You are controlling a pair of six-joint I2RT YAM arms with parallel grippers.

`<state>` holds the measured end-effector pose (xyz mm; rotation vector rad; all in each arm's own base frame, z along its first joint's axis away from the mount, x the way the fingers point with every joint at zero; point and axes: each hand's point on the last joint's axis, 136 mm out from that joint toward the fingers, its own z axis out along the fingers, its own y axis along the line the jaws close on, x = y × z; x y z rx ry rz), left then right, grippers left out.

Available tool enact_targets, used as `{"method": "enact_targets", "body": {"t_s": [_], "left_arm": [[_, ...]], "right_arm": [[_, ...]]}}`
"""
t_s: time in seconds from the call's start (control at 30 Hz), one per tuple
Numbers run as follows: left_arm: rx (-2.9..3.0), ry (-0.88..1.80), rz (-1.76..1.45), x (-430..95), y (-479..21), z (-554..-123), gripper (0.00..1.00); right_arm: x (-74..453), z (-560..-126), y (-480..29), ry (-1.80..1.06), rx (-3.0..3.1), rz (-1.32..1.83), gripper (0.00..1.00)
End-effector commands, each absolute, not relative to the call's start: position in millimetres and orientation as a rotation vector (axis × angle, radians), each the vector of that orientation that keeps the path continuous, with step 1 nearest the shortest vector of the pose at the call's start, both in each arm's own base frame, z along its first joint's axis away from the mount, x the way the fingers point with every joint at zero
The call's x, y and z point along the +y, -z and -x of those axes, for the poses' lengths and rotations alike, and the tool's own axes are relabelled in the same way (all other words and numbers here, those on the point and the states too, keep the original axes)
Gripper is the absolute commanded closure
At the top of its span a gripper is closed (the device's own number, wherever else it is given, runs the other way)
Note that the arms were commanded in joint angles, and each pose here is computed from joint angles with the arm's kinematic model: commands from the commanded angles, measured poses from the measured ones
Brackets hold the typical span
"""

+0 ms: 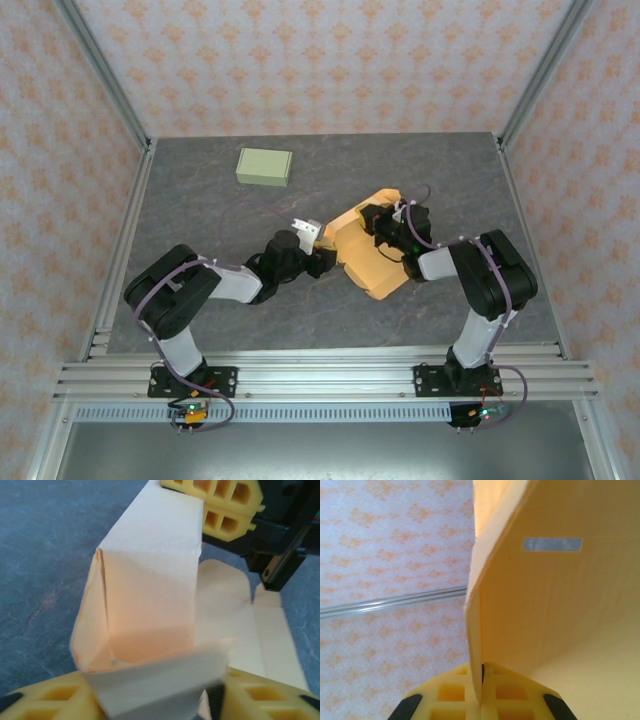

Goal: Fold the paper box

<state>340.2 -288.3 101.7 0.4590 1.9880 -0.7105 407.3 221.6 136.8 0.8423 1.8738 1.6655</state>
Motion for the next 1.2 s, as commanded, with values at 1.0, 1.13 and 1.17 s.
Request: {"method": "enact_targets", "body": {"t_s": [1.0,1.13,1.17], "left_arm": [[1.974,0.595,-0.383,-231.1,-96.1,-363.7,0.37],[1.972,0.591,-0.395,-240.0,-93.5,-372.6,0.40],[1.969,0.597,-0.402,-244.2,-93.8,-374.3,0.42]], "right_arm": [[255.7,-426.8,-117.3,-1.790,1.840,-0.633,1.00],[258.9,-425.9,-119.8,-1.799,1.838,-0.632,1.00],[259.0,-426.2,-119.9,-1.800,1.838,-0.635,1.00]]}}
